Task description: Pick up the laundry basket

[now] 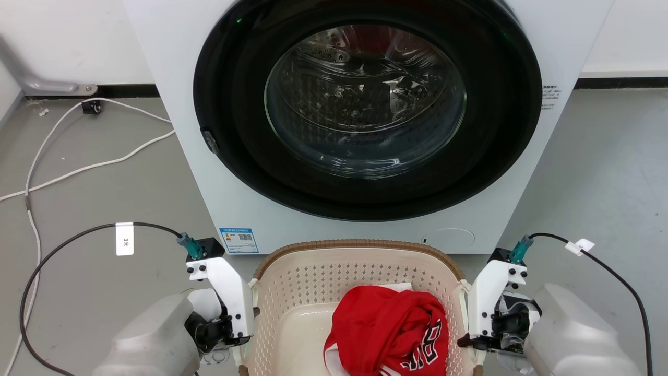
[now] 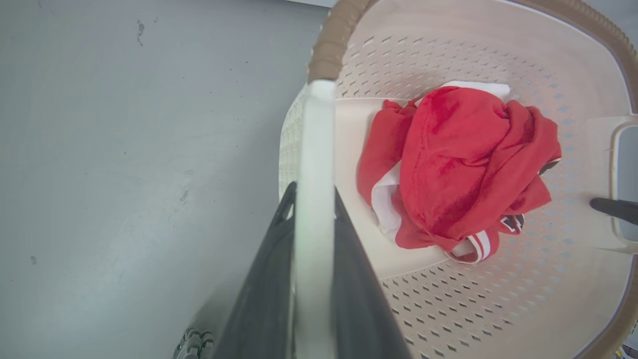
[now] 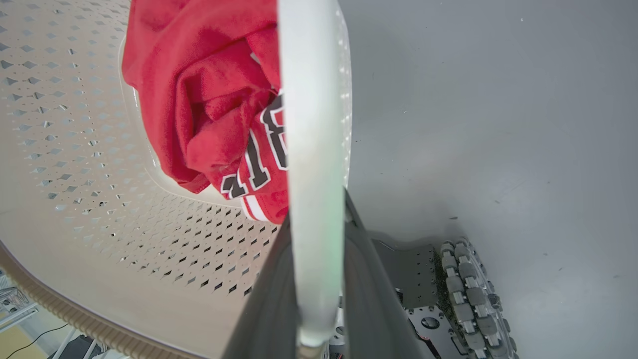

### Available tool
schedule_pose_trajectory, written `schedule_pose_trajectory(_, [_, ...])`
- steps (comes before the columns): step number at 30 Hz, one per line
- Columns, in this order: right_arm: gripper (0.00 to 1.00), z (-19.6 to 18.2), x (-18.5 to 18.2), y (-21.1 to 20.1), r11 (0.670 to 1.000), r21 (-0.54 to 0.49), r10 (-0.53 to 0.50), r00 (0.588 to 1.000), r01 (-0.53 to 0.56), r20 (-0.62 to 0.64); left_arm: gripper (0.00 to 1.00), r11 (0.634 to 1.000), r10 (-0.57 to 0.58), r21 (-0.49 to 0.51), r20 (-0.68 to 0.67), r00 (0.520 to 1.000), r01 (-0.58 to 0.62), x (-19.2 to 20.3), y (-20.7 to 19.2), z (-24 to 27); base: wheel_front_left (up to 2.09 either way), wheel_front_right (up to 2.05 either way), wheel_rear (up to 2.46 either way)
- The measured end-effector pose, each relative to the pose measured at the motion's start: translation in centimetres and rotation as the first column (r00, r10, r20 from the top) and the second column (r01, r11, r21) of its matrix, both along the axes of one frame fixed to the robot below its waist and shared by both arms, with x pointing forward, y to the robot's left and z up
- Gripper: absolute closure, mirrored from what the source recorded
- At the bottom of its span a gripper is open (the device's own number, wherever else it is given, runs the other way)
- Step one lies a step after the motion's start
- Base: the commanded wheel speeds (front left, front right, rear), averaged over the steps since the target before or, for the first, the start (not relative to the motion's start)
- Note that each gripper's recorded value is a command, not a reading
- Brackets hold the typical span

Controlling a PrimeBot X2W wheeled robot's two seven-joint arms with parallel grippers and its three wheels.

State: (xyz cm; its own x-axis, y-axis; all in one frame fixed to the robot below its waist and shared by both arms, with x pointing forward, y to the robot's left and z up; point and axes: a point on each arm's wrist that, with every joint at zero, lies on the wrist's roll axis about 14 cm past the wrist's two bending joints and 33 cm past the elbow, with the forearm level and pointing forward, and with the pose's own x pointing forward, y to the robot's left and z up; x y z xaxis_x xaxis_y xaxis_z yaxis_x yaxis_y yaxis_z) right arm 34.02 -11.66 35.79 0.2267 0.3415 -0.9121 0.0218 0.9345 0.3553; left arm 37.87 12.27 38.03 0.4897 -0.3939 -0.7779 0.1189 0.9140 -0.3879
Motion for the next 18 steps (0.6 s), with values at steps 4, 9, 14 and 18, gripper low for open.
schedule_pose_trajectory(4, [1.00, -0.01, 0.00, -0.02, 1.000, 0.000, -0.001, 1.000, 0.001, 0.000, 1.00, 1.000, -0.001, 0.001, -0.001, 1.000, 0.001, -0.02, -0.02, -0.04, 0.00, 0.00, 0.00])
schedule_pose_trajectory(9, [1.00, 0.00, 0.01, -0.05, 1.000, 0.001, -0.003, 1.000, 0.003, 0.000, 1.00, 1.000, -0.003, 0.001, -0.002, 1.000, 0.003, -0.03, -0.06, -0.05, 0.00, 0.00, 0.00])
schedule_pose_trajectory(14, [1.00, 0.02, 0.03, -0.03, 1.000, 0.002, -0.004, 1.000, 0.004, 0.001, 1.00, 1.000, -0.002, 0.001, -0.002, 1.000, 0.002, -0.05, -0.05, -0.05, 0.00, 0.00, 0.00])
schedule_pose_trajectory(18, [1.00, -0.01, 0.03, -0.04, 1.000, 0.002, -0.005, 1.000, 0.005, -0.001, 1.00, 1.000, -0.003, 0.001, -0.003, 1.000, 0.003, -0.06, -0.06, -0.10, 0.00, 0.00, 0.00])
